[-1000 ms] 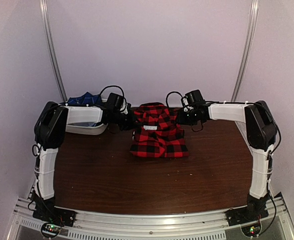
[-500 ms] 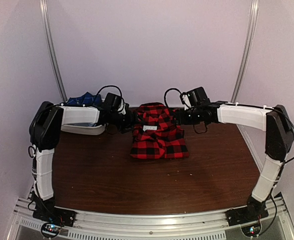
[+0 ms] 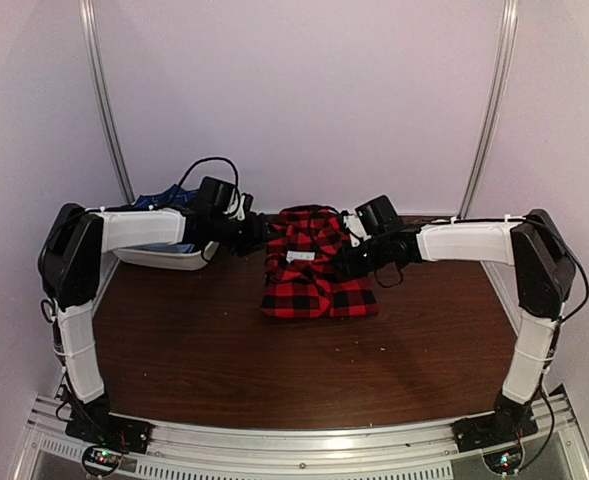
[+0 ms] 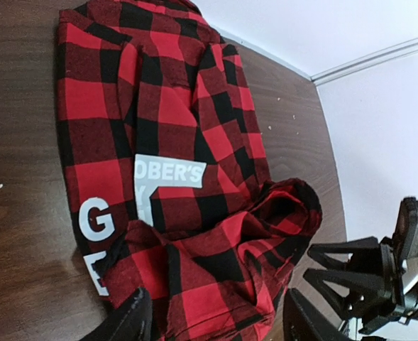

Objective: Fold and stack the long sleeve shirts
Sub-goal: Smooth out the 2/3-rectangle-folded shirt at the center of the board.

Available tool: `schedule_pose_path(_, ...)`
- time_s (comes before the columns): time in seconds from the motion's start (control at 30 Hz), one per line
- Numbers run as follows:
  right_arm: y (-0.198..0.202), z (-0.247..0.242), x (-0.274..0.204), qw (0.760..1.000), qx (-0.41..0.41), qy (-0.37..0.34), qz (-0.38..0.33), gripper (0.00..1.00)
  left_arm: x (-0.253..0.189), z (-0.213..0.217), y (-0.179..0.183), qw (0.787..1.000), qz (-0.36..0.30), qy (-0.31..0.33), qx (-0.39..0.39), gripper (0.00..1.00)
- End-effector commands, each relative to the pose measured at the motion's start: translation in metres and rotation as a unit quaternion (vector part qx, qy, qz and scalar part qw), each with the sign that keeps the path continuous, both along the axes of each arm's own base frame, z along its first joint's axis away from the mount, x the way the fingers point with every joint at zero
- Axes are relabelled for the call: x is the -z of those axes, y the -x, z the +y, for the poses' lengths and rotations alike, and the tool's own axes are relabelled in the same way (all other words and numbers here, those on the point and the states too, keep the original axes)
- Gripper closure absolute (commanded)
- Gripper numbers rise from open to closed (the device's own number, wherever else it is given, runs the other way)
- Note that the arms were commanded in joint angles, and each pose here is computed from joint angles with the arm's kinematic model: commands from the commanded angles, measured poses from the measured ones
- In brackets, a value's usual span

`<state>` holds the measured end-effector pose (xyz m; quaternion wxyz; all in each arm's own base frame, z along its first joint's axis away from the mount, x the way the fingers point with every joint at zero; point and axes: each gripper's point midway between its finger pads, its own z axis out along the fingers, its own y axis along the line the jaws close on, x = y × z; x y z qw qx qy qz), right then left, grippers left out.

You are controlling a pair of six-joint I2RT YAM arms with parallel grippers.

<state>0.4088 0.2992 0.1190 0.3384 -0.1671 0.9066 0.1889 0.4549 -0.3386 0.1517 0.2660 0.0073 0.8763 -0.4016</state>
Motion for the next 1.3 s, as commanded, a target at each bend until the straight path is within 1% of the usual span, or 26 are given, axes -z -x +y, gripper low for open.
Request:
schedule_pose_path(0.0, -0.028, 0.011, 0.011, 1.0, -0.013, 0.016, -0.005, 0.66, -0.019, 0.006, 0.017, 1.0, -0.029, -0.009, 0.008, 0.4)
schedule_pose_path(0.1, -0.055, 0.009, 0.021, 1.0, 0.002, 0.019, -0.003, 0.66, -0.016, 0.005, 0.034, 0.999, -0.029, -0.017, 0.018, 0.48)
schedule_pose_path(0.13, -0.065, 0.008, 0.024, 1.0, 0.01, 0.019, -0.002, 0.66, -0.015, 0.003, 0.04, 0.999, -0.027, -0.019, 0.024, 0.52)
schedule_pose_path(0.2, -0.085, 0.005, 0.032, 0.999, 0.022, 0.023, 0.002, 0.65, -0.01, -0.004, 0.054, 0.999, -0.025, -0.026, 0.037, 0.64)
schedule_pose_path(0.27, -0.099, 0.004, 0.044, 0.999, 0.028, 0.032, 0.012, 0.62, 0.002, -0.012, 0.068, 0.998, -0.018, -0.038, 0.049, 0.71)
schedule_pose_path(0.37, -0.112, 0.005, 0.053, 0.999, 0.033, 0.034, 0.019, 0.58, 0.025, -0.024, 0.083, 0.996, -0.005, -0.056, 0.066, 0.83)
schedule_pose_path(0.47, -0.115, 0.006, 0.049, 0.999, 0.036, 0.033, 0.018, 0.52, 0.042, -0.034, 0.091, 0.995, 0.004, -0.067, 0.075, 0.89)
schedule_pose_path(0.7, -0.11, -0.002, 0.007, 0.998, 0.045, 0.03, -0.013, 0.42, 0.09, -0.04, 0.116, 0.989, 0.038, -0.106, 0.091, 0.92)
schedule_pose_path(0.8, -0.104, -0.005, -0.013, 0.998, 0.045, 0.029, -0.027, 0.4, 0.113, -0.035, 0.13, 0.987, 0.057, -0.119, 0.091, 0.92)
schedule_pose_path(0.9, -0.094, -0.006, -0.025, 0.998, 0.042, 0.027, -0.036, 0.38, 0.127, -0.027, 0.137, 0.986, 0.067, -0.127, 0.086, 0.92)
schedule_pose_path(1.0, -0.081, -0.006, -0.035, 0.998, 0.038, 0.027, -0.042, 0.38, 0.119, -0.027, 0.137, 0.987, 0.061, -0.124, 0.085, 0.9)
schedule_pose_path(1.2, -0.055, -0.014, -0.037, 0.998, 0.037, 0.028, -0.043, 0.37, 0.077, -0.022, 0.118, 0.989, 0.016, -0.136, 0.055, 0.72)
schedule_pose_path(1.27, -0.048, -0.017, -0.037, 0.998, 0.036, 0.025, -0.041, 0.37, 0.075, -0.021, 0.107, 0.988, 0.011, -0.149, 0.047, 0.71)
